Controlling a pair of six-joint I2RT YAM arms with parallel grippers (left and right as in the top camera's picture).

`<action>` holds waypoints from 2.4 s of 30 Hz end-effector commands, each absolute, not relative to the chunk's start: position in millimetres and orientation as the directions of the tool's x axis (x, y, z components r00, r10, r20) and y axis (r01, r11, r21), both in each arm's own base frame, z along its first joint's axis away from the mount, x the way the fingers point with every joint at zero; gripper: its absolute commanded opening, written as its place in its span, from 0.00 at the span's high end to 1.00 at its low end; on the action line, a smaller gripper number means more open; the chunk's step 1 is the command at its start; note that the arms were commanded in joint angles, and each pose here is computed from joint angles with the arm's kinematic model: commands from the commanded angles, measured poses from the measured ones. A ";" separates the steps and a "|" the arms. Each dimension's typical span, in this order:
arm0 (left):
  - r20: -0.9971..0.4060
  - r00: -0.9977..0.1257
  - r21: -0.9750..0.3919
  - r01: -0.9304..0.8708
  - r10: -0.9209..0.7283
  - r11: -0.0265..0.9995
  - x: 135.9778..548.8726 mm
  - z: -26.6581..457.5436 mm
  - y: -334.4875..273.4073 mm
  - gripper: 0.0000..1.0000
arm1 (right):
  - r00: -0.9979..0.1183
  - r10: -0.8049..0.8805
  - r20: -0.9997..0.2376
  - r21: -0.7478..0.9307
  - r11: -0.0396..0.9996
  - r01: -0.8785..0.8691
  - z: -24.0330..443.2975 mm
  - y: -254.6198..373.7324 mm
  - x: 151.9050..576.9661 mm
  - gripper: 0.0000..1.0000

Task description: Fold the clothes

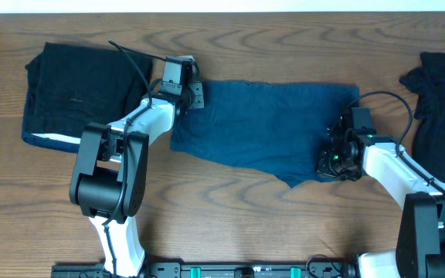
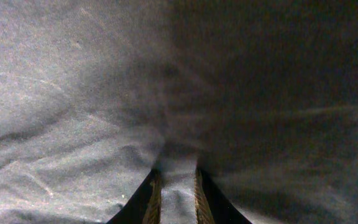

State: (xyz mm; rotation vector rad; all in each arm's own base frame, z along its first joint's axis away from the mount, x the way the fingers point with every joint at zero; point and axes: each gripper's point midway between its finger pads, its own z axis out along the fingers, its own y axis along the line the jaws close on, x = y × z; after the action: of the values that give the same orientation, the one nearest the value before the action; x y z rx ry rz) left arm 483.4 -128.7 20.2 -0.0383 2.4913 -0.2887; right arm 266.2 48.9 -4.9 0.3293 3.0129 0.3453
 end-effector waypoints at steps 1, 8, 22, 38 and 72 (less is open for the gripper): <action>-0.611 -0.785 -0.219 0.044 -0.102 0.975 486.2 34.6 -127.3 0.61 | -0.972 0.233 -0.033 0.149 0.963 0.225 -22.7 34.7 253.8 0.81; -0.638 -0.762 -0.226 0.052 -0.107 0.973 486.6 58.6 -127.5 0.78 | -0.972 0.233 -0.033 0.149 0.963 0.225 -22.7 34.7 253.8 0.81; -0.594 -0.798 -0.214 0.039 -0.098 0.976 475.8 49.0 -124.8 0.94 | -0.968 0.237 -0.078 0.157 0.962 0.223 20.8 32.9 277.7 0.78; -0.583 -0.806 -0.211 0.036 -0.096 0.977 473.1 46.8 -124.1 0.94 | -0.831 0.315 -0.458 0.187 0.948 0.256 145.3 -33.4 372.7 0.55; -0.595 -0.798 -0.214 0.040 -0.098 0.976 476.0 49.1 -124.7 0.94 | -0.755 0.167 -0.634 0.359 0.928 -0.096 35.7 -59.4 483.6 0.66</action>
State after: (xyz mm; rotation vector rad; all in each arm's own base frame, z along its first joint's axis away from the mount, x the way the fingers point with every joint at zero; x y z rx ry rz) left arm 474.6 -128.7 42.7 -0.0419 2.4960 -0.3018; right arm 481.1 -63.8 39.3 0.0917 2.3913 0.4518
